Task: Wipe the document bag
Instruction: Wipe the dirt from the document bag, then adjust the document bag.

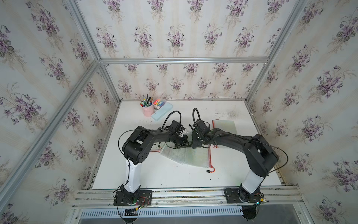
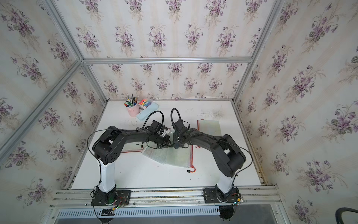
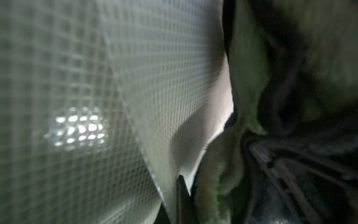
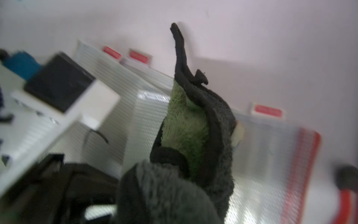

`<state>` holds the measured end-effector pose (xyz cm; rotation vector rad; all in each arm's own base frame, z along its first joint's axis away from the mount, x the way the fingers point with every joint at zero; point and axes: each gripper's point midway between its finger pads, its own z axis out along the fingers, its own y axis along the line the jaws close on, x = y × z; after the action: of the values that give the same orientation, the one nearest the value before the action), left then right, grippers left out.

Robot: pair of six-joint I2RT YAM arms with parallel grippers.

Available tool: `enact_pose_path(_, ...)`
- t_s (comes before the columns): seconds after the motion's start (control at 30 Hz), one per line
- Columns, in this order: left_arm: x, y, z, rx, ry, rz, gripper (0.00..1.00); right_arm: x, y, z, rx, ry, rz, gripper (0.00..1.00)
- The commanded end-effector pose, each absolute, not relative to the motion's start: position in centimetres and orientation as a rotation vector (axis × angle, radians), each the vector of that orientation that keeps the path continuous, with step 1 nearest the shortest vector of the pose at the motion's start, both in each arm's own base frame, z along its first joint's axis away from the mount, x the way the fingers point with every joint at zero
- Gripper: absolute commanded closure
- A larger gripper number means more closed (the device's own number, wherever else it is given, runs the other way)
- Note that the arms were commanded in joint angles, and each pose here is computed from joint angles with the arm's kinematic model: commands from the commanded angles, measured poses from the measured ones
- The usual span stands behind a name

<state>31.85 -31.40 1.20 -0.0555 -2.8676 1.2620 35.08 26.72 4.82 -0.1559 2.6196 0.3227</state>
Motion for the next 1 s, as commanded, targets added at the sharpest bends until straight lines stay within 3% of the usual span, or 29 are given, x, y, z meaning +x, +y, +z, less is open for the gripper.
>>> enact_pose_path(0.0, 31.1, -29.7, -0.7, 0.011, -2.899, 1.092, 1.0, 37.3, 27.8, 3.5, -0.189, 2.626, 0.27, 0.89)
enact_pose_path(0.07, 31.3, -29.6, -0.4, 0.01, -2.916, 1.09, 1.0, 37.1, 25.0, 2.7, -0.184, 2.661, 0.113, 0.9)
enact_pose_path(0.23, 31.7, -29.5, 0.2, 0.022, -2.935, 1.094, 1.0, 34.8, 17.9, 5.4, -0.065, 2.624, 0.04, 0.89)
enact_pose_path(0.5, 30.1, -26.6, 7.3, -0.13, -3.013, 0.891, 1.0, 33.5, 15.8, 9.5, -0.015, 2.55, 0.057, 0.88)
enact_pose_path(0.6, 29.4, -21.9, 11.1, -0.237, -3.12, 0.597, 1.0, 34.7, 14.8, 10.8, 0.045, 2.511, 0.102, 0.87)
enact_pose_path(0.77, 29.3, -12.0, 17.5, -0.331, -3.232, -0.148, 1.0, 35.4, 14.6, 9.9, 0.047, 2.526, 0.117, 0.88)
enact_pose_path(0.87, 29.8, -10.2, 20.6, -0.31, -3.258, -0.361, 1.0, 35.6, 14.9, 9.3, 0.054, 2.531, 0.144, 0.88)
enact_pose_path(0.97, 30.1, -13.0, 21.2, -0.367, -3.265, -0.375, 1.0, 35.7, 15.0, 9.1, 0.054, 2.533, 0.159, 0.88)
